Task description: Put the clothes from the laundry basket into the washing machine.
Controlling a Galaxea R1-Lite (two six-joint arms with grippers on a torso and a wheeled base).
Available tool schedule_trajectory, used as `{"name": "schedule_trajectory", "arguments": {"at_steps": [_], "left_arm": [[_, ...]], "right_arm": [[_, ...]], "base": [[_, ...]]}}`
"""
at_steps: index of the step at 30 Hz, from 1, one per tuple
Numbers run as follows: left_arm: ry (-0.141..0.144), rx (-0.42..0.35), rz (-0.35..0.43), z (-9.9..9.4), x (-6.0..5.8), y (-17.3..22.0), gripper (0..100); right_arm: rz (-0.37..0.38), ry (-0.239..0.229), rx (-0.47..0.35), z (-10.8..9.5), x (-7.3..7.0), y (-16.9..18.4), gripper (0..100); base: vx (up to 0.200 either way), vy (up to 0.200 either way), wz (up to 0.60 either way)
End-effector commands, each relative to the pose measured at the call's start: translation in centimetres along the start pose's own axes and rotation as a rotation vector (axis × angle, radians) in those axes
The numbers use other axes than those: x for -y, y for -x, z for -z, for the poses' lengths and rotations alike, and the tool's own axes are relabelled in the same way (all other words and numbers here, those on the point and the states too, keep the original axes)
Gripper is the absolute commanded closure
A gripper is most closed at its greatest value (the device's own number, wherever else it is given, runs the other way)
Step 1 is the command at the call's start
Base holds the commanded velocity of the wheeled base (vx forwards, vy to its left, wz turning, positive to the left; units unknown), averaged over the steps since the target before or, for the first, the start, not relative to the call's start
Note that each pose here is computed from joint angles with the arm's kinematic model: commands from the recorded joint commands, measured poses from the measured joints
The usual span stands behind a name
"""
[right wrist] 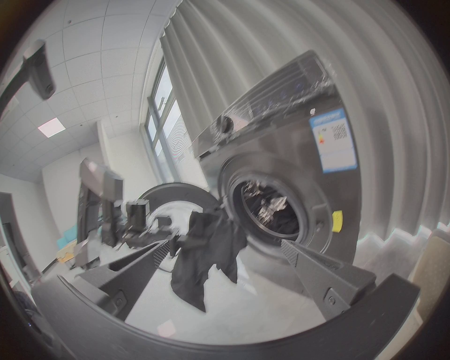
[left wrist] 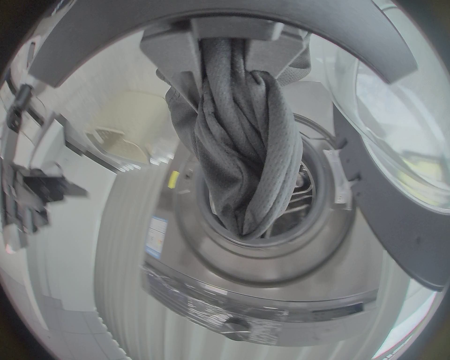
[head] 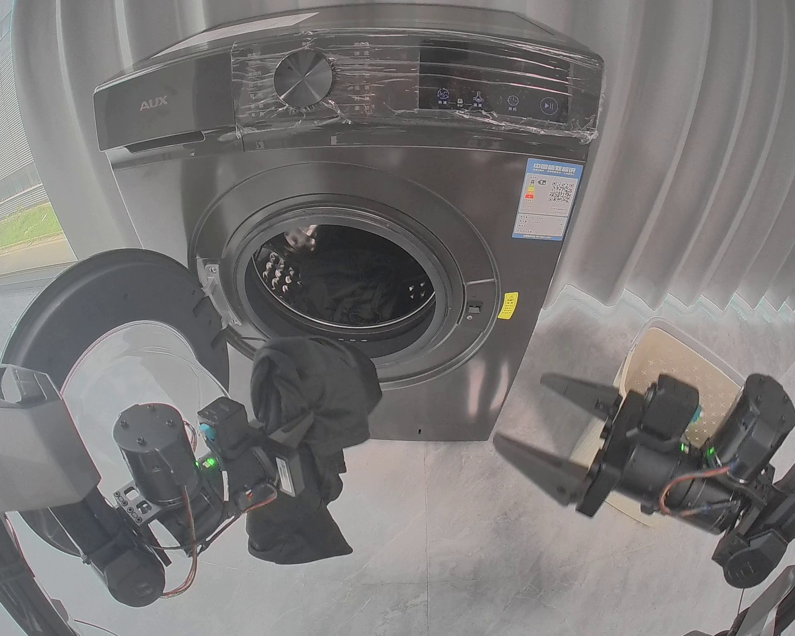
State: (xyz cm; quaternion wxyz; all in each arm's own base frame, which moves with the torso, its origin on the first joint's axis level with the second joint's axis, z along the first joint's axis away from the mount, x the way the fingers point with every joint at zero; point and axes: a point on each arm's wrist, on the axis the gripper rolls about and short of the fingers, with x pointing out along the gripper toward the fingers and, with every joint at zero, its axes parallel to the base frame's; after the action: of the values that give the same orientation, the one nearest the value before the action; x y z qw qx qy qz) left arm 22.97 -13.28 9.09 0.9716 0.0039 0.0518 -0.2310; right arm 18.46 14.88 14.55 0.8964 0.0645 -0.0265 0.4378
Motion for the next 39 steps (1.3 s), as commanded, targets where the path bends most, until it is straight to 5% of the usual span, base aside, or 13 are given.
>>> {"name": "schedule_trajectory", "arguments": {"at_steps": [1, 6, 18, 22, 31, 39], "left_arm": [[0.054, 0.067, -0.129, -1.1, -1.0, -1.5, 100], [0.015, 0.061, -0.184, -1.0, -1.3, -1.5, 100], [0.009, 0.063, -0.18, -1.0, -1.3, -1.6, 100], [-0.015, 0.026, -0.185, 0.0, -1.2, -2.2, 100], [-0.014, 0.025, -0.184, 0.1, -1.1, -2.4, 100], [-0.014, 0.02, -0.179, 0.3, -1.1, -2.4, 100]], "right_arm": [[-0.119, -0.019, -0.139, 2.5, -2.4, 1.9, 0], [-0.121, -0.021, -0.149, 2.8, -2.5, 1.9, 0], [-0.137, -0.03, -0.178, 3.4, -2.8, 1.6, 0], [-0.141, -0.033, -0.182, 3.5, -2.9, 1.5, 0], [-0.141, -0.033, -0.185, 3.6, -2.9, 1.5, 0], [-0.139, -0.034, -0.189, 3.7, -2.9, 1.5, 0]], "base": [[0.0, 0.0, 0.0], [0.0, 0.0, 0.0], [0.083, 0.0, 0.0], [0.2, 0.0, 0.0], [0.0, 0.0, 0.0], [0.0, 0.2, 0.0]]}}
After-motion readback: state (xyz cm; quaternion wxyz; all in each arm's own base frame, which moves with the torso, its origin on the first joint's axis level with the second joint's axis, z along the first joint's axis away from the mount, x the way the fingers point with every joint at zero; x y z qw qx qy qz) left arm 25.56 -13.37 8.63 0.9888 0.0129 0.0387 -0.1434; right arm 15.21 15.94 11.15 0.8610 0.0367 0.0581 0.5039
